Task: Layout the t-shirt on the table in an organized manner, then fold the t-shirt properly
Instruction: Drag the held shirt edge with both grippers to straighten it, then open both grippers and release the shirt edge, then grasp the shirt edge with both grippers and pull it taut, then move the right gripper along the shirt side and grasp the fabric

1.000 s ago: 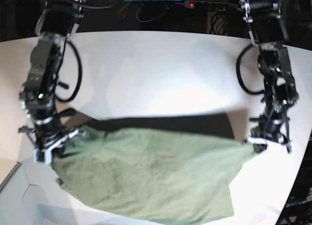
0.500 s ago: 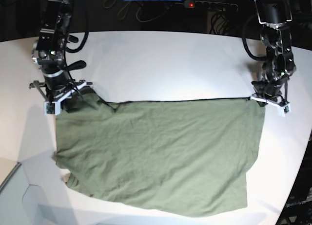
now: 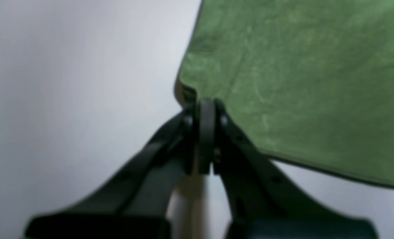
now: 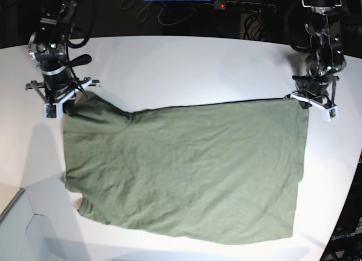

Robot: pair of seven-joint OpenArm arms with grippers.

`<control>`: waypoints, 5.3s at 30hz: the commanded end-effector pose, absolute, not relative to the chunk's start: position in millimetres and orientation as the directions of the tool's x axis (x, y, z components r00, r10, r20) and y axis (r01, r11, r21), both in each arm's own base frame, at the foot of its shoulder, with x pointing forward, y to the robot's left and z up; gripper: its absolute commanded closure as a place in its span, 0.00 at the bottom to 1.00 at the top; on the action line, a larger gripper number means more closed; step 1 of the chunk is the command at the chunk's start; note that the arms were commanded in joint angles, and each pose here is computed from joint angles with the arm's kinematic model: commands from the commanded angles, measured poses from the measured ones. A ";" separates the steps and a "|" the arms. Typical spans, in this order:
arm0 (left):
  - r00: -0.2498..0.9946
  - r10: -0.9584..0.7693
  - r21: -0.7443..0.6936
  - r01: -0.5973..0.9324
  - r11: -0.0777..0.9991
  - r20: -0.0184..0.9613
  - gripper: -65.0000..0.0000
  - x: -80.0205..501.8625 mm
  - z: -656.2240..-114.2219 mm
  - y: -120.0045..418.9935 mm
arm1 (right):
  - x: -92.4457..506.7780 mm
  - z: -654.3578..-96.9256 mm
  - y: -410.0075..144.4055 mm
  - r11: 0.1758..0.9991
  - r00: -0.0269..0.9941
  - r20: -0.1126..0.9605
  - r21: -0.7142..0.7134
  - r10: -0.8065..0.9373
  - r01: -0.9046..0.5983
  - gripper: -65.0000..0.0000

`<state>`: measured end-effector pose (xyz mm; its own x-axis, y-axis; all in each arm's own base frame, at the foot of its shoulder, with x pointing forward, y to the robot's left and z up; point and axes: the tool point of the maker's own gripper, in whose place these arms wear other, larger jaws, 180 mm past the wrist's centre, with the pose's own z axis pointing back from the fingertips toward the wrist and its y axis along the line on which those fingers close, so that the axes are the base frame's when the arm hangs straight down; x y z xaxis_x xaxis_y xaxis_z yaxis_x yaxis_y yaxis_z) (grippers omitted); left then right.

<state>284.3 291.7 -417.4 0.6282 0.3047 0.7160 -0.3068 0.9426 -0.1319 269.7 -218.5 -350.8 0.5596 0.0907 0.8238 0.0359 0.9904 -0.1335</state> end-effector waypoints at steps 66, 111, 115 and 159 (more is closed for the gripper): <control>0.393 0.393 -0.305 -0.268 0.914 0.831 0.85 343.1 -312.6 259.4 | 343.4 -342.0 -212.6 0.992 0.550 0.827 -0.075 0.117 -0.098 0.78; 0.612 0.386 -0.136 -0.414 0.900 0.690 1.00 235.9 -406.2 315.8 | 387.0 -352.2 -219.2 0.955 0.630 0.721 -0.167 0.289 -0.247 0.48; 0.614 0.384 -0.132 -0.415 0.900 0.690 1.00 234.2 -406.6 316.9 | 403.1 -379.5 -231.8 0.968 0.709 0.664 -0.098 0.237 -0.232 0.48; 0.618 0.474 -0.172 -0.484 0.858 0.627 1.00 246.0 -442.6 323.9 | 409.4 -414.4 -157.7 0.895 0.692 0.647 0.032 0.320 -0.444 0.87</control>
